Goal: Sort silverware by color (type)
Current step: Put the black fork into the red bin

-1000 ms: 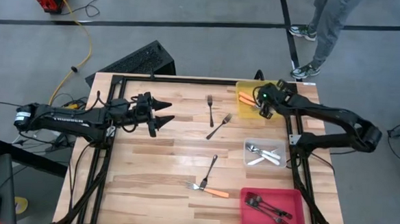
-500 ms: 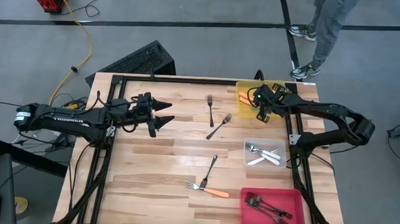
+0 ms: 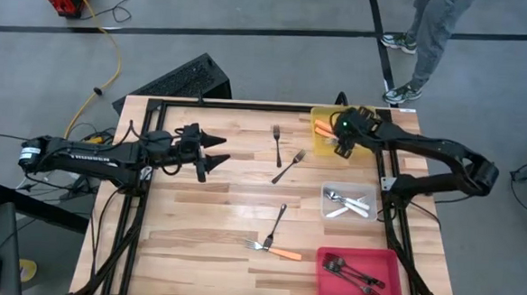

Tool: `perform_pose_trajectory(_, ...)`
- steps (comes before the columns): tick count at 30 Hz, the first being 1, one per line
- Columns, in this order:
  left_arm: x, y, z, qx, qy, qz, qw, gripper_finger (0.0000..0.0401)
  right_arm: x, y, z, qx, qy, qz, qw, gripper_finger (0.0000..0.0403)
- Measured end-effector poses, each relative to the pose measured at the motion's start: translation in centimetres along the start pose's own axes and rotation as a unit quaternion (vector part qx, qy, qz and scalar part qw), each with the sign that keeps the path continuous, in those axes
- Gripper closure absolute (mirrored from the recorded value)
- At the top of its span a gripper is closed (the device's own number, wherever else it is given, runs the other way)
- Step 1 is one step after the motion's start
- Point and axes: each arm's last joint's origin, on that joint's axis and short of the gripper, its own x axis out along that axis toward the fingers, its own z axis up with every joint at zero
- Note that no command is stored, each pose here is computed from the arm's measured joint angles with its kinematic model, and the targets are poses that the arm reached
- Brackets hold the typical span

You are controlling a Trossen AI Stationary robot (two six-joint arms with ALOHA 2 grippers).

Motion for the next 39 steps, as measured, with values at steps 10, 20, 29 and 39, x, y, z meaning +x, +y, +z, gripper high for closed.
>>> perform_pose_trajectory(10,0.0,-0.2,-0.1,-0.009,0.013,-0.028,0.999,0.0116,-7.5,-2.7,1.4,0.085,-0.186,0.062,0.977,0.0158)
perform_pose_trajectory(20,0.2,-1.2,-0.5,-0.019,0.039,-0.115,0.992,0.0116,-15.8,-2.7,-1.0,0.119,-0.417,0.311,0.846,0.0158)
perform_pose_trajectory(29,2.8,-2.1,-3.0,0.032,0.05,-0.017,0.998,0.0116,-18.2,-1.8,-3.0,0.118,-0.432,0.379,0.81,0.0158)
perform_pose_trajectory(39,8.0,-2.5,-6.5,0.027,0.031,0.021,0.999,0.0116,-17.7,-0.5,-2.4,0.124,-0.389,0.374,0.833,0.0158)
